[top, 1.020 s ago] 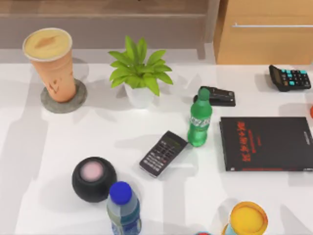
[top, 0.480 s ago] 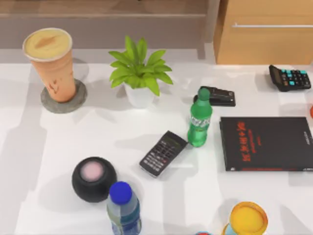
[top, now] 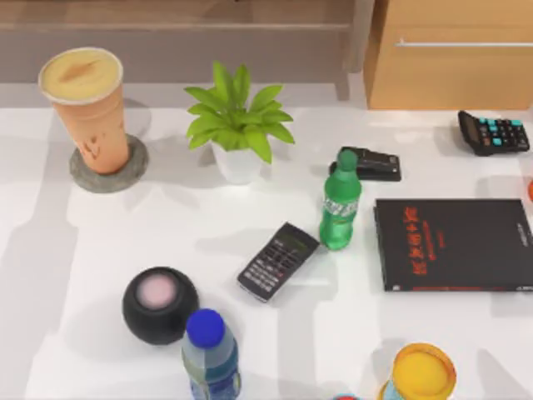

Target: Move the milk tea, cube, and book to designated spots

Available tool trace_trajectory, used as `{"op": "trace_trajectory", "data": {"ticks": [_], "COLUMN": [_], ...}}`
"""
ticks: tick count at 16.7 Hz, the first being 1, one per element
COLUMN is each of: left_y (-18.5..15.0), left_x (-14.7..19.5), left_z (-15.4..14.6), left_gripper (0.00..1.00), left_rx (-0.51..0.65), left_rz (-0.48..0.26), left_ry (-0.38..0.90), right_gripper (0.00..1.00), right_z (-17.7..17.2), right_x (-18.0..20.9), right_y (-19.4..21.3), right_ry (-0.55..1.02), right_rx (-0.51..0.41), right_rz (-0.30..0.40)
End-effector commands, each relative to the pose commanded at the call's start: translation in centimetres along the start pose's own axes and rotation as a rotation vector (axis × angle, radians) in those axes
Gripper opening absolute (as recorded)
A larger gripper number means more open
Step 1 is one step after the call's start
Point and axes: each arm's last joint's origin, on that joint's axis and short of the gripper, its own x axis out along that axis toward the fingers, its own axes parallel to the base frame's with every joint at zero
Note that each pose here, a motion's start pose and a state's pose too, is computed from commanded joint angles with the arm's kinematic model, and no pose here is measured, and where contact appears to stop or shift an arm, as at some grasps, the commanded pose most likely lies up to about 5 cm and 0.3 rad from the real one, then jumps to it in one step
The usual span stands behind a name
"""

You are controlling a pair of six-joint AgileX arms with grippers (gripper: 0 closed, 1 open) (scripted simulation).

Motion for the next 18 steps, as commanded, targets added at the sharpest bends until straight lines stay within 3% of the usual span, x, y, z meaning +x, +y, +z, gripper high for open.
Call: {"op": "trace_trajectory", "data": {"ticks": [4, 9, 14, 18], "left_y": [-0.1, -0.3, -0.6, -0.7], "left_x": [-4.5, -15.8, -27.0, -30.9], "left_z": [0.4, -1.0, -8.9, -17.4], "left_gripper": [1.00, 1.00, 1.00, 1.00], "left_rx": [-0.002, -0.003, -0.001, 0.001], "left_rz": [0.001, 0.003, 0.008, 0.013], "left_ry": [0.008, -0.003, -0.024, -0.013], "right_gripper": [1.00, 1.00, 1.00, 1.00], "right_z": [0.0, 0.0, 0.0, 0.0], "right_x": [0.0, 0.0, 0.0, 0.0], "right_y": [0.0, 0.0, 0.0, 0.0], "right_ry": [0.000, 0.000, 0.000, 0.000], "right_rx": [0.000, 0.000, 0.000, 0.000], "right_rz": [0.000, 0.000, 0.000, 0.000]}}
